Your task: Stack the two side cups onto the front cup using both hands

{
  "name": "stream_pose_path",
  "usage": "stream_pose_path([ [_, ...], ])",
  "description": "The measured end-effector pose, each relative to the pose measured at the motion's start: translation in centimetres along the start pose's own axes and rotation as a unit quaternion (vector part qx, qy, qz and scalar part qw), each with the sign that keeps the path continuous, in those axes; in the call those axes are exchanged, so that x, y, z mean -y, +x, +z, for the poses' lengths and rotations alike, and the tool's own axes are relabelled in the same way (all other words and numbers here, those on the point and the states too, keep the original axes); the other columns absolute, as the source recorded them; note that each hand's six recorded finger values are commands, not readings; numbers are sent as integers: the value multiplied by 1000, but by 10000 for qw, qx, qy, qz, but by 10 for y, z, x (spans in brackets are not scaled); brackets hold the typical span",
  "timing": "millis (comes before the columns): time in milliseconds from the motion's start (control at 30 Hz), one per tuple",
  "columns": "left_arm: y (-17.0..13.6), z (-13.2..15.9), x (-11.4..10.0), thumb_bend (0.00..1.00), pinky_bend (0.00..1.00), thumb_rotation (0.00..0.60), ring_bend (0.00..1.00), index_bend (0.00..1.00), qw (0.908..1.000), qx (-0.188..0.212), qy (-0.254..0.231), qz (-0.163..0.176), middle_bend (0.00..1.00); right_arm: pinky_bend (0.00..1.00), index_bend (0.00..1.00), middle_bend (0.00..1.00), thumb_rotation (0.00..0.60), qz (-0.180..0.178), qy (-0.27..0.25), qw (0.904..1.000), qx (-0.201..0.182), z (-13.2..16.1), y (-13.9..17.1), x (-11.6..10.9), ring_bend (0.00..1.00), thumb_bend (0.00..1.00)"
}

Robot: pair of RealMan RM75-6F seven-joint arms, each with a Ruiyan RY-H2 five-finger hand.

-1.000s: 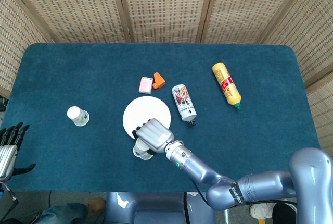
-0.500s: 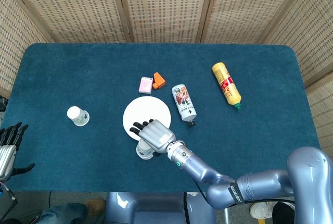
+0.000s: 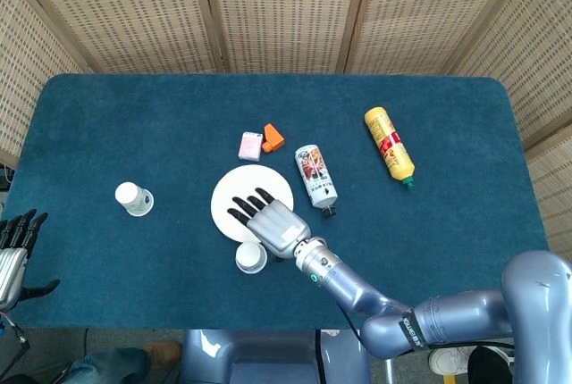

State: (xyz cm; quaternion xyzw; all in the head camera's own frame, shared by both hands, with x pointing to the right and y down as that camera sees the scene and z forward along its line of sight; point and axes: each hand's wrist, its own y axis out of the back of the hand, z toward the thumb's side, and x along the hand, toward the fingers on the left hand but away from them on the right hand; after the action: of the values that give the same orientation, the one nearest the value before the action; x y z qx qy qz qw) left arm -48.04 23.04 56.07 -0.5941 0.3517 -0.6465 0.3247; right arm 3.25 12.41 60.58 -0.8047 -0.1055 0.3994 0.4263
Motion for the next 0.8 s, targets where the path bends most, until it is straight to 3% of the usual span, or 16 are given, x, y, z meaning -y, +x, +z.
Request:
stream_pose_path([
  [100, 1, -1, 0, 0, 0, 600, 0, 0, 10000, -7, 11, 44, 0, 32, 101, 113, 600, -127, 276, 9995, 44, -13, 5, -2, 106, 0],
  [300, 3, 2, -2, 0, 0, 600, 0, 0, 9998, 44, 17, 185, 0, 0, 15, 15, 600, -677, 993, 9927, -87, -42, 22, -8, 23, 0],
  [433, 6, 7, -2, 0, 0, 600, 0, 0, 9992, 229, 28, 320, 0, 0, 0, 0, 600, -1137, 1517, 9818, -132, -81, 45, -9, 0, 0],
  [567, 13, 12, -3, 0, 0, 600, 0, 0, 9986, 411, 79, 311, 0, 0, 0, 0, 600, -1244, 1713, 9773, -13, -119, 69, -4, 0, 0],
  [700, 34, 25, -10, 0, 0, 600, 0, 0, 9961, 763, 300, 338, 0, 0, 0, 0, 600, -1154, 1302, 9821, 727, -168, 108, 9, 0, 0],
  [800, 53, 39, -14, 0, 0, 600, 0, 0, 9928, 1076, 455, 246, 0, 0, 0, 0, 600, -1080, 650, 9768, 1730, -212, 162, 32, 0, 0],
])
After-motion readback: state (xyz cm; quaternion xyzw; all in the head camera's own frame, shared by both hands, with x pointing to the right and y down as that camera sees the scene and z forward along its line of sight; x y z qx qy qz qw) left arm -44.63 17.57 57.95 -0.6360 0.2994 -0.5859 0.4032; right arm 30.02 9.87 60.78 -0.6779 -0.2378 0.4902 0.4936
